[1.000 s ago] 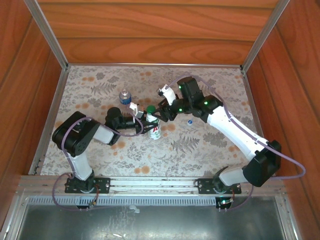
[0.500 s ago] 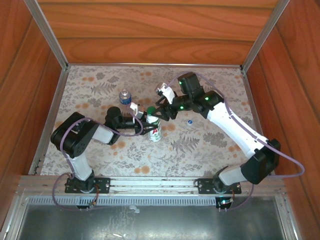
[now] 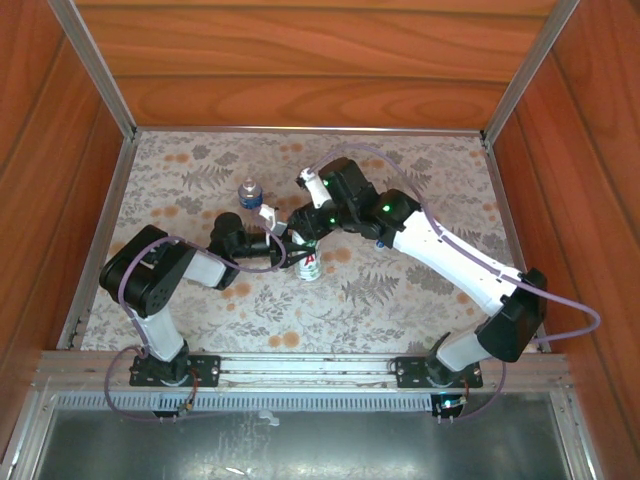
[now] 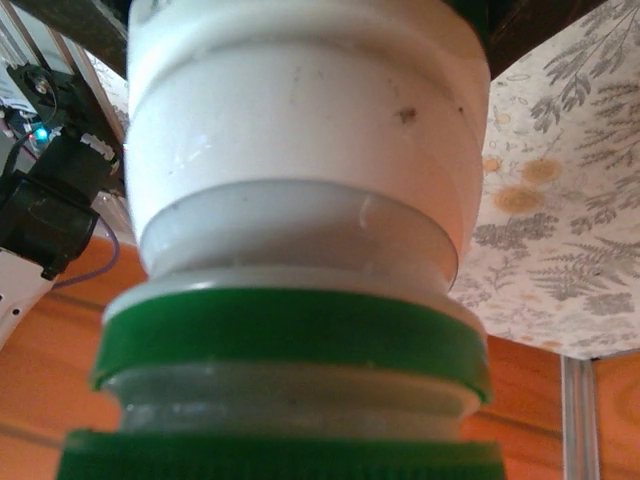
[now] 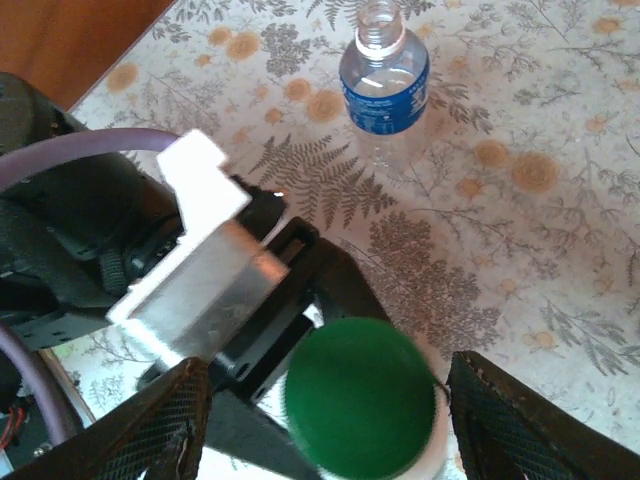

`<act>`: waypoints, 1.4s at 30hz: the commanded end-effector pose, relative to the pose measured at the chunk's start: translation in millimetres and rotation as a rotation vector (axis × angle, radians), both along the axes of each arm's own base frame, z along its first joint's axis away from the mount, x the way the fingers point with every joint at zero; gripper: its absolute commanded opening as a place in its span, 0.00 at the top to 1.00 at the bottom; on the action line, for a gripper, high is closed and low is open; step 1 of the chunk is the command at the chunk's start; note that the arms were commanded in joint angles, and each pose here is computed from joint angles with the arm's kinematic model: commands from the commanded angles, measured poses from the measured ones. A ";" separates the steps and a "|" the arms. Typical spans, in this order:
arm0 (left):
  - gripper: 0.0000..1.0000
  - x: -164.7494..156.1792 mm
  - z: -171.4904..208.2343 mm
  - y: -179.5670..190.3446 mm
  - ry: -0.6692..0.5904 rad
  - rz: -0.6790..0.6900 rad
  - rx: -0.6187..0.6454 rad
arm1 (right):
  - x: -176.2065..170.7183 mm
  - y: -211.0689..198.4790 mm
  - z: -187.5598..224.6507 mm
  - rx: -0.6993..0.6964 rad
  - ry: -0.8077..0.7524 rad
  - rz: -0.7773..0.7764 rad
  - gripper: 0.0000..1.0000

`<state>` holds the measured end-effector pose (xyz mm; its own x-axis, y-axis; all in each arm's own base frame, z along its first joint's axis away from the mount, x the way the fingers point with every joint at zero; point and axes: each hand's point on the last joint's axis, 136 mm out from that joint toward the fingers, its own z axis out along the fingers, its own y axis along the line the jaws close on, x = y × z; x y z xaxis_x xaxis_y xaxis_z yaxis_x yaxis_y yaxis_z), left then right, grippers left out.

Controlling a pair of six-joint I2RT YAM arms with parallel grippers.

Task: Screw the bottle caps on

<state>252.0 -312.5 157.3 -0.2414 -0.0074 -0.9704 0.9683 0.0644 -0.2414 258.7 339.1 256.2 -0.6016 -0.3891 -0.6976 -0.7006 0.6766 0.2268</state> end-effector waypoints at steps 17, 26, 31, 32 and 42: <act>0.46 3.5 6.2 1.5 -0.038 0.013 -0.006 | 12.6 0.8 -16.3 -0.109 0.047 -0.156 0.41; 0.46 4.4 4.2 1.1 -0.032 0.011 -0.003 | 9.7 2.7 -13.5 -0.089 0.047 -0.139 0.53; 0.46 3.6 4.6 0.8 -0.032 0.008 -0.003 | 8.6 1.9 -14.1 -0.104 0.028 -0.112 0.55; 0.46 3.4 4.5 0.9 -0.033 0.007 -0.003 | 8.2 2.2 -13.5 -0.103 0.022 -0.100 0.56; 0.46 2.1 4.8 1.1 -0.029 0.002 -0.003 | -5.6 8.9 -16.2 -0.085 0.048 0.143 0.57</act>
